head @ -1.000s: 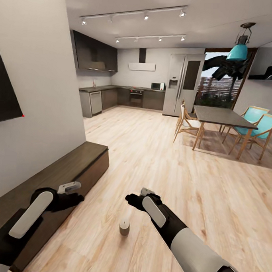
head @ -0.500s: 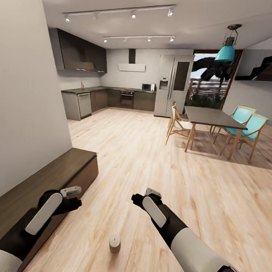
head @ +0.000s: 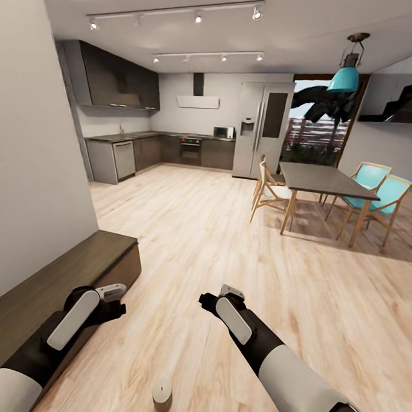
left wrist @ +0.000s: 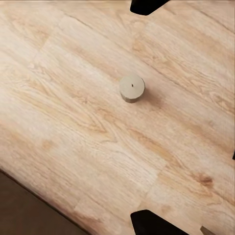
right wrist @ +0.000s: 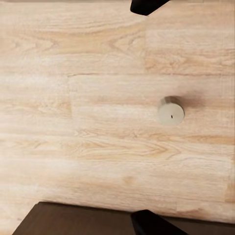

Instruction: Place each of the two pumpkins and all three candles from the living room inside a cabinet in the living room (use any cabinet), then make sure every cabinet is closed, and position the cauldron so it is next to a table in the living room.

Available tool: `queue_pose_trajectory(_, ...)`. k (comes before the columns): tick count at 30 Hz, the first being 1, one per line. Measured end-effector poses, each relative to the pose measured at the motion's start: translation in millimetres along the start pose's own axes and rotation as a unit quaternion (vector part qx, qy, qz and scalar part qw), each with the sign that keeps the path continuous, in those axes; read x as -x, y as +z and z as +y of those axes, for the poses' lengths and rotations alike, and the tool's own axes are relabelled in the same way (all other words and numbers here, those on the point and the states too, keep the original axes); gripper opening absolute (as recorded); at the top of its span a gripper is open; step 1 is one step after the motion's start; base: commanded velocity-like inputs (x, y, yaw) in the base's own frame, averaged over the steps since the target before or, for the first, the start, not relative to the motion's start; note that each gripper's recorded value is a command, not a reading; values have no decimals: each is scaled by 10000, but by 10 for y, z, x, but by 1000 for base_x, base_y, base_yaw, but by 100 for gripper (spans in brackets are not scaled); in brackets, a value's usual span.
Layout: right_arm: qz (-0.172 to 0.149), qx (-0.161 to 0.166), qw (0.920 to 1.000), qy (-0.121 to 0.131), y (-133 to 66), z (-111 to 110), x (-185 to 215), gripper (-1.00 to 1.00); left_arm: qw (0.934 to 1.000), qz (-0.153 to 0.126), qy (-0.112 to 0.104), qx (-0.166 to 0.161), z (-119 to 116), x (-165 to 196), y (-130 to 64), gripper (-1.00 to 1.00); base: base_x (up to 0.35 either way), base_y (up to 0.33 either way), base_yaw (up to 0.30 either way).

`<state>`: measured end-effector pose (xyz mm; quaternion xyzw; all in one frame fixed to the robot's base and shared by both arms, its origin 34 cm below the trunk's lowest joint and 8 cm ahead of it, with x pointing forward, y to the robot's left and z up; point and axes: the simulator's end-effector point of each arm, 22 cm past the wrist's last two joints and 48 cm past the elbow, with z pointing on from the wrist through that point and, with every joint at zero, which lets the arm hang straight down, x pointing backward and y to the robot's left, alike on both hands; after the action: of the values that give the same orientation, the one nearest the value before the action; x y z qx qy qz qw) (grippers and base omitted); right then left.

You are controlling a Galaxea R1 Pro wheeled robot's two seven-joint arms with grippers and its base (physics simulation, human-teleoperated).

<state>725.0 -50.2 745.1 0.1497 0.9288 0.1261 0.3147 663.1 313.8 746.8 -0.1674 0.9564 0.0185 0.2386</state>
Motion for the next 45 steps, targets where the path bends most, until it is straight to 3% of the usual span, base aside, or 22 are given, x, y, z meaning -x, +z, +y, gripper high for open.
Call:
queue_pose_trajectory(7, -6, 16, 10000, -6, -4, 9, 4, 100, 9999, 4, 33, -119, -66, -6, -8, 100, 207, -197, -213)
queue_pose_trajectory(12, -15, 23, 10000, -6, -14, 14, 11, 100, 9973, 48, 42, -730, -311, -25, -12, 100, 213, -123, -265)
queue_pose_trajectory(15, -17, 14, 10000, -12, -17, 12, 13, 100, 9963, 78, 28, -857, -332, -32, 2, 100, 150, -83, -190)
queue_pose_trajectory(22, 27, -30, 10000, -75, -19, -1, -10, 100, 9958, 84, 0, -915, -316, -17, 5, 100, 23, -14, -31)
queue_pose_trajectory(28, 37, -360, 9993, -137, 47, -160, -90, 100, 9956, 49, 3, -933, -313, -44, 73, 100, 1, -1, -2)
queue_pose_trajectory(39, 67, -368, 9992, -145, 178, -197, -234, 100, 9957, 96, -5, -919, -304, -184, 263, 100, 0, 0, 0)
queue_pose_trajectory(45, 331, -331, 9986, -263, 251, -218, -411, 100, 9954, 101, 51, -950, -343, -263, 340, 100, 0, 0, 0)
